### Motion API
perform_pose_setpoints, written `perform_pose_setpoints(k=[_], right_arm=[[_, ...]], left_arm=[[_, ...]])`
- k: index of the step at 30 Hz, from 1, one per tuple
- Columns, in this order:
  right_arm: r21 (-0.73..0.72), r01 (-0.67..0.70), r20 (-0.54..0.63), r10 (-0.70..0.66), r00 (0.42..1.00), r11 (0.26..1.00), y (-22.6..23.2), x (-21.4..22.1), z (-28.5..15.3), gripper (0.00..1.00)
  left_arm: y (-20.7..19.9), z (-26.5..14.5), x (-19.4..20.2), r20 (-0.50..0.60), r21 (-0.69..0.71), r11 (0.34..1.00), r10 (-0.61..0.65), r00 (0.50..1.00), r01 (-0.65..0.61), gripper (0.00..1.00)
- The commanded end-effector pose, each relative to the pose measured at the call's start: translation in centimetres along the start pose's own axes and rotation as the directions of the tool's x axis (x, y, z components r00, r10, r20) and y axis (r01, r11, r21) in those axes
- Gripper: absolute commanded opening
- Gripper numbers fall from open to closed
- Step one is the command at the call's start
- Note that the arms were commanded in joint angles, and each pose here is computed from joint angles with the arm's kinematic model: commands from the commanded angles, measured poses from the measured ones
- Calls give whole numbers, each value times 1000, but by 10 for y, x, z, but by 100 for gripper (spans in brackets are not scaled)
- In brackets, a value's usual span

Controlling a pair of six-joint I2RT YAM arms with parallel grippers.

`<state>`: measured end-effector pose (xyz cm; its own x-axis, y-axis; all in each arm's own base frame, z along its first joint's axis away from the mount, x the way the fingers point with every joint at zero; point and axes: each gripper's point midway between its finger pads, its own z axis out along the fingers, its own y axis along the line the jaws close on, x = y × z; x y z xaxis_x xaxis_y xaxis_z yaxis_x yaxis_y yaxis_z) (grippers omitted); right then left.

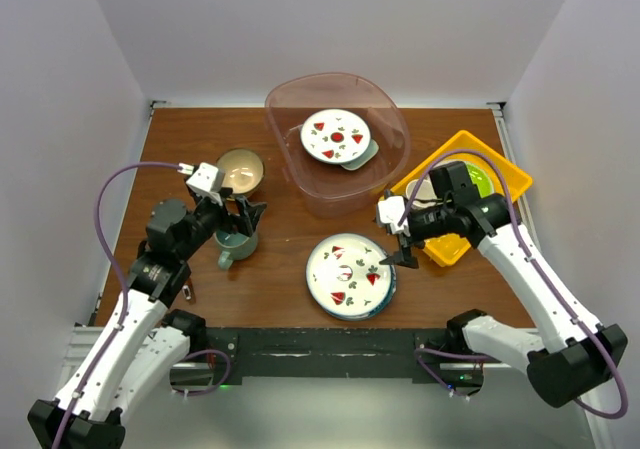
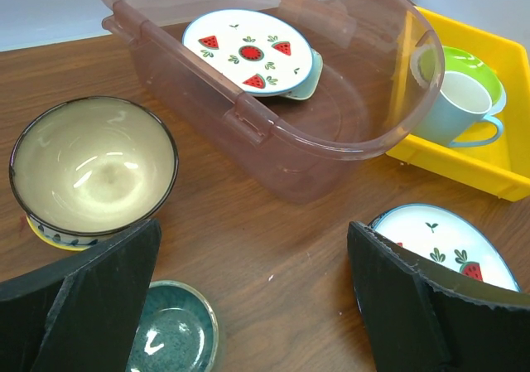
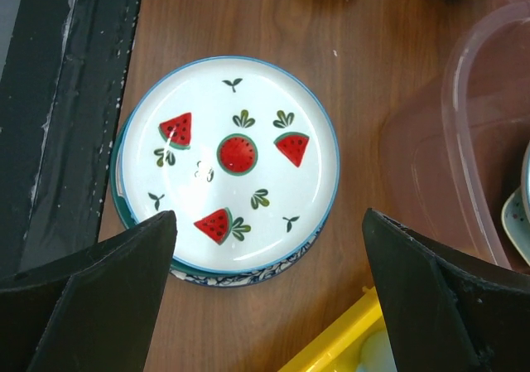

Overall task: Place the mixed dishes into the plastic bin
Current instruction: Pick up the plate at the center of the board.

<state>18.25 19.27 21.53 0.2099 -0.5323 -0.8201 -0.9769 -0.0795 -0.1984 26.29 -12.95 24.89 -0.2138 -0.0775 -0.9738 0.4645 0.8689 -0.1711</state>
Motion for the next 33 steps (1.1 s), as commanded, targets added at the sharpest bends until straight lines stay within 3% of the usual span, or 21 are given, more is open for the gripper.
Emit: perform_pose_setpoints(k=[1, 22, 33], right_arm=[[-5, 64, -50, -64, 997, 998, -1, 7, 8, 98], [-114, 178, -212, -199, 957, 977, 23, 45, 44, 98], [-137, 201, -243, -230, 942, 970, 33, 57, 62, 98]], left_arm=[[5, 3, -7, 35, -15, 1000, 26, 999, -26, 100], [10, 7, 0, 11, -40, 999, 23, 1000, -22, 100], [11, 7, 2, 4, -44, 999, 24, 1000, -24, 100]])
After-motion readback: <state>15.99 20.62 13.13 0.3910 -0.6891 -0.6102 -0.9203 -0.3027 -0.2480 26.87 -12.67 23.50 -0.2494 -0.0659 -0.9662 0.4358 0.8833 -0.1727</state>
